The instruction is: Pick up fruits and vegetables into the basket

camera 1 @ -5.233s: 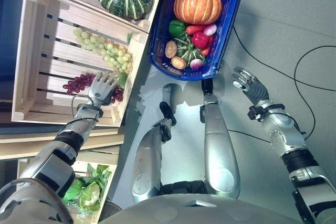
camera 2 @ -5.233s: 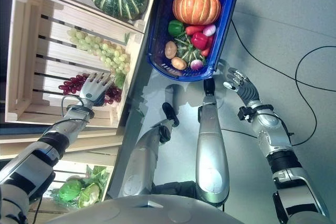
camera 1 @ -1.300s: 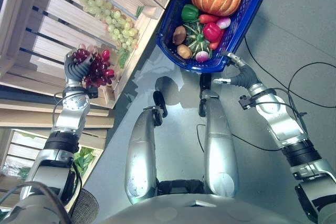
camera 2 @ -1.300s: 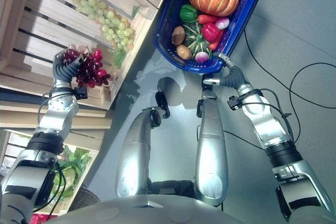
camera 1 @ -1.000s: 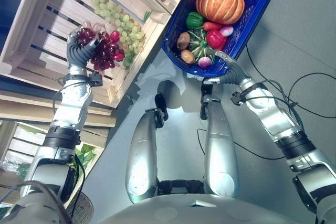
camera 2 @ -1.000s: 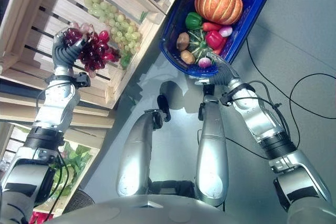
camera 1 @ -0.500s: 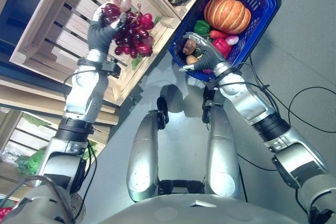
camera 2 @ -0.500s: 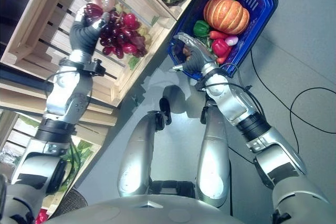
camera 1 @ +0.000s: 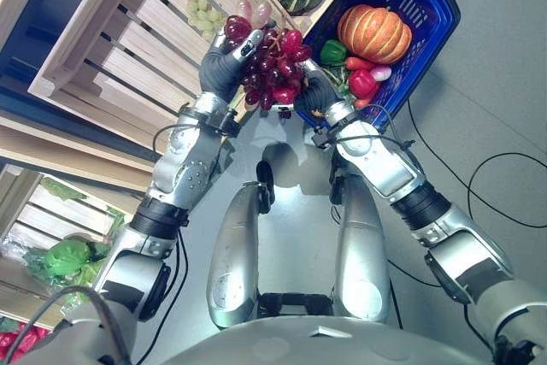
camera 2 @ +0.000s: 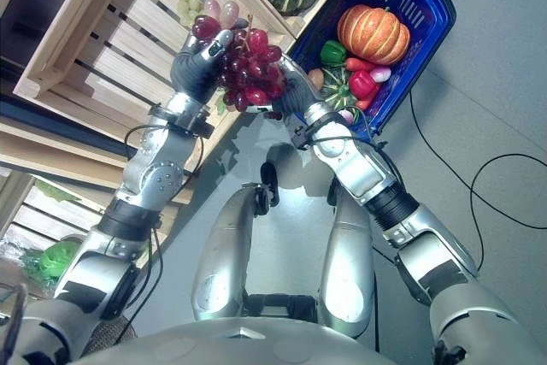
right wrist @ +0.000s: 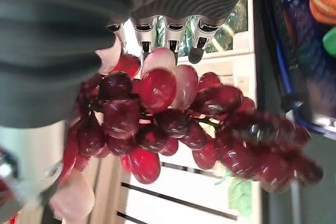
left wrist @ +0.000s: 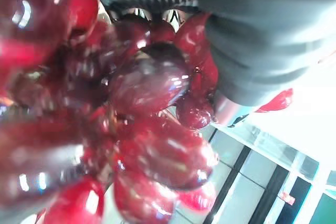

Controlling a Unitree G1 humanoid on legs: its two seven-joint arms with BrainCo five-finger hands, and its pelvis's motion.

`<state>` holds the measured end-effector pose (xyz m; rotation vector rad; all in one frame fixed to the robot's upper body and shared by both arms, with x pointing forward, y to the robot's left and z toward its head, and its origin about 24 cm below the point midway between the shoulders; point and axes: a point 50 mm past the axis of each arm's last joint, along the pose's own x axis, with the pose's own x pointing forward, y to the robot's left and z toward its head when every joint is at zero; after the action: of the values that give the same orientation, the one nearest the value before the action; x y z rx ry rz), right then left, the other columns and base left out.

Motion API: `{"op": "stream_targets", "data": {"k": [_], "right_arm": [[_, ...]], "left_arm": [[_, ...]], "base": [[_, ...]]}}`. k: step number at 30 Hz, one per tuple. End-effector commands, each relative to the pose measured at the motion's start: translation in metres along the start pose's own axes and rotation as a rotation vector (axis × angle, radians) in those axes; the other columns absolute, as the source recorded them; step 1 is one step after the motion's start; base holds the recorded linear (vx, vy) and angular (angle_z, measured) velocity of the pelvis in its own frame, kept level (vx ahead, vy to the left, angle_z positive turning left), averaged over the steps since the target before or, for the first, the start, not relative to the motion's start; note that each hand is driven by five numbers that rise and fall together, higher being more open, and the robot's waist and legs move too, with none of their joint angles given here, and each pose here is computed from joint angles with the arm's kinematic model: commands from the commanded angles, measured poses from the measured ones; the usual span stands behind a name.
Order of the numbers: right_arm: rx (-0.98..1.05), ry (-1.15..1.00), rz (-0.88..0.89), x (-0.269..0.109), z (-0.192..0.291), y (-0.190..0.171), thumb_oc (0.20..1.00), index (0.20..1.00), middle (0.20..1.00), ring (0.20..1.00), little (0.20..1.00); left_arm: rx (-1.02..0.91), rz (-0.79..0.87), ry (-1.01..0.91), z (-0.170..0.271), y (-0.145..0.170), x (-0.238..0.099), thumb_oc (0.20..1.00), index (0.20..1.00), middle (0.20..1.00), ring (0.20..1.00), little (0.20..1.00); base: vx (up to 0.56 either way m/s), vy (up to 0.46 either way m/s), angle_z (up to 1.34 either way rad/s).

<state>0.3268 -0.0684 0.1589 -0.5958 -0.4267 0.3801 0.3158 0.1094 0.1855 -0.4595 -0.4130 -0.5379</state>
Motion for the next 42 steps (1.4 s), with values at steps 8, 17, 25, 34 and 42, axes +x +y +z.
{"op": "stream_targets", "data": {"k": [8,17,25,34,42], "right_arm": [[0.278,-0.184,0.039,0.013,0.048,0.028,1.0,1.0,1.0,1.0,1.0],[0.514,-0.305,0.112,0.01,0.064,0.039,0.2,0.2,0.2,0.2,0.2],[0.595,-0.331,0.142,0.008,0.066,0.038,0.2,0.2,0.2,0.2,0.2],[0.656,-0.362,0.093,0.006,0.058,0.024,0.2,0.2,0.2,0.2,0.2],[0.668,-0.373,-0.026,-0.002,0.042,-0.01,0.2,0.2,0.2,0.2,0.2]], "left_arm": [[-0.272,-0.301,-0.158,0.019,-0.065,0.006,0.2,0.2,0.2,0.2,0.2],[-0.393,-0.358,-0.099,0.004,-0.085,0.006,0.2,0.2,0.2,0.2,0.2],[-0.383,-0.304,0.031,-0.015,-0.083,0.005,1.0,1.0,1.0,1.0,1.0],[-0.343,-0.283,0.16,-0.036,-0.079,-0.001,1.0,1.0,1.0,1.0,1.0],[-0.182,-0.239,-0.135,-0.003,-0.057,-0.008,1.0,1.0,1.0,1.0,1.0]], "base": [[0.02,-0.017,0.02],[-0.01,-0.014,0.03],[-0.01,-0.031,0.01],[0.0,-0.019,0.0],[0.0,-0.025,-0.01]]}}
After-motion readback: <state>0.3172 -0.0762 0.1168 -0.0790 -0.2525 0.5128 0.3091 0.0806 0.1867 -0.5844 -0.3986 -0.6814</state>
